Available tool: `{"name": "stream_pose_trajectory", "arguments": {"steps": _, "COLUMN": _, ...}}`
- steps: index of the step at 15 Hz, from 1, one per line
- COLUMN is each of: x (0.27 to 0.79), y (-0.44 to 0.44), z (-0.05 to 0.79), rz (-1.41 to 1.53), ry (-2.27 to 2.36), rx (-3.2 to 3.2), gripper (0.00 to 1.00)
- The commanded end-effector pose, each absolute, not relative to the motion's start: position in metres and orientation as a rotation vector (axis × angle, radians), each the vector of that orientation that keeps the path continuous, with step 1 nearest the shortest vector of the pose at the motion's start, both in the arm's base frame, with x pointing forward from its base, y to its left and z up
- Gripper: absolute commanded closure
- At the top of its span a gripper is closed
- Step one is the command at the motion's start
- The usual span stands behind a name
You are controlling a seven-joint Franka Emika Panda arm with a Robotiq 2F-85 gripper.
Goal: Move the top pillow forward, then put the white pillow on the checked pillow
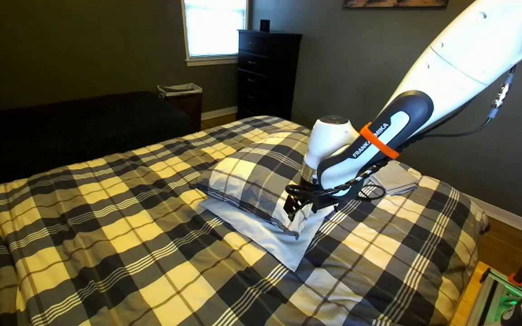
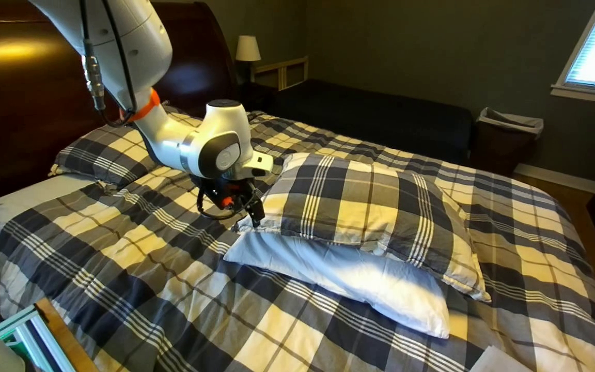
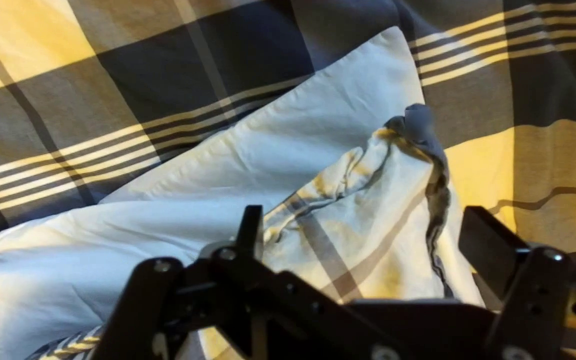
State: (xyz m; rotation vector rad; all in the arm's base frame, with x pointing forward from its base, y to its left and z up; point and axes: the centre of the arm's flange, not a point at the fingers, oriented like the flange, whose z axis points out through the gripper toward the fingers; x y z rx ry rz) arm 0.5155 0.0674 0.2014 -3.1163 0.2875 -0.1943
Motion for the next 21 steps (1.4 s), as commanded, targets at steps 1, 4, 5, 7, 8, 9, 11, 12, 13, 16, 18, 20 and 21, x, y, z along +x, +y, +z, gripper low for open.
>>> {"name": "stream_pose_trajectory", "arguments": {"steps": 1, "x": 0.524, "y": 0.071, "z": 0.169, "rz": -0.252, "ry": 0.303, "rx": -3.126, "gripper": 0.00}}
{"name": "stream_pose_trajectory", "arguments": {"steps": 4, "x": 0.529, "y": 0.070, "z": 0.154, "rz": -0.263, "ry": 0.302, "rx": -3.118, "gripper": 0.35}}
{"name": "stream_pose_trajectory", "arguments": {"steps": 5, "x": 0.529, "y": 0.070, "z": 0.152, "rz": -0.256, "ry": 0.294, "rx": -3.116, "gripper": 0.42}}
{"name": "stream_pose_trajectory", "arguments": {"steps": 7, "x": 0.528, "y": 0.070, "z": 0.150, "rz": -0.231, "ry": 0.246, "rx": -3.137, "gripper": 0.58}}
{"name": "stream_pose_trajectory", "arguments": {"steps": 8, "x": 0.527, "y": 0.070, "z": 0.149, "rz": -0.200, "ry": 0.229, "rx": -3.126, "gripper": 0.65}}
{"name": "stream_pose_trajectory", "arguments": {"steps": 9, "x": 0.525, "y": 0.069, "z": 0.151, "rz": -0.173, "ry": 0.205, "rx": -3.128, "gripper": 0.74}}
{"name": "stream_pose_trajectory", "arguments": {"steps": 11, "x": 0.517, "y": 0.066, "z": 0.153, "rz": -0.115, "ry": 0.134, "rx": -3.131, "gripper": 0.87}}
{"name": "stream_pose_trajectory", "arguments": {"steps": 12, "x": 0.514, "y": 0.063, "z": 0.154, "rz": -0.065, "ry": 0.080, "rx": -3.122, "gripper": 0.95}}
{"name": "stream_pose_trajectory", "arguments": {"steps": 13, "x": 0.512, "y": 0.062, "z": 0.153, "rz": -0.026, "ry": 0.057, "rx": -3.105, "gripper": 0.99}}
{"name": "stream_pose_trajectory", "arguments": {"steps": 16, "x": 0.499, "y": 0.047, "z": 0.154, "rz": 0.161, "ry": -0.018, "rx": -3.105, "gripper": 1.00}}
{"name": "stream_pose_trajectory", "arguments": {"steps": 18, "x": 0.487, "y": 0.025, "z": 0.157, "rz": 0.290, "ry": -0.037, "rx": -3.128, "gripper": 0.99}}
{"name": "stream_pose_trajectory", "arguments": {"steps": 20, "x": 0.472, "y": 0.006, "z": 0.165, "rz": 0.410, "ry": -0.074, "rx": -3.145, "gripper": 0.99}}
{"name": "stream_pose_trajectory", "arguments": {"steps": 21, "x": 0.465, "y": -0.001, "z": 0.170, "rz": 0.459, "ry": -0.099, "rx": -3.160, "gripper": 0.99}}
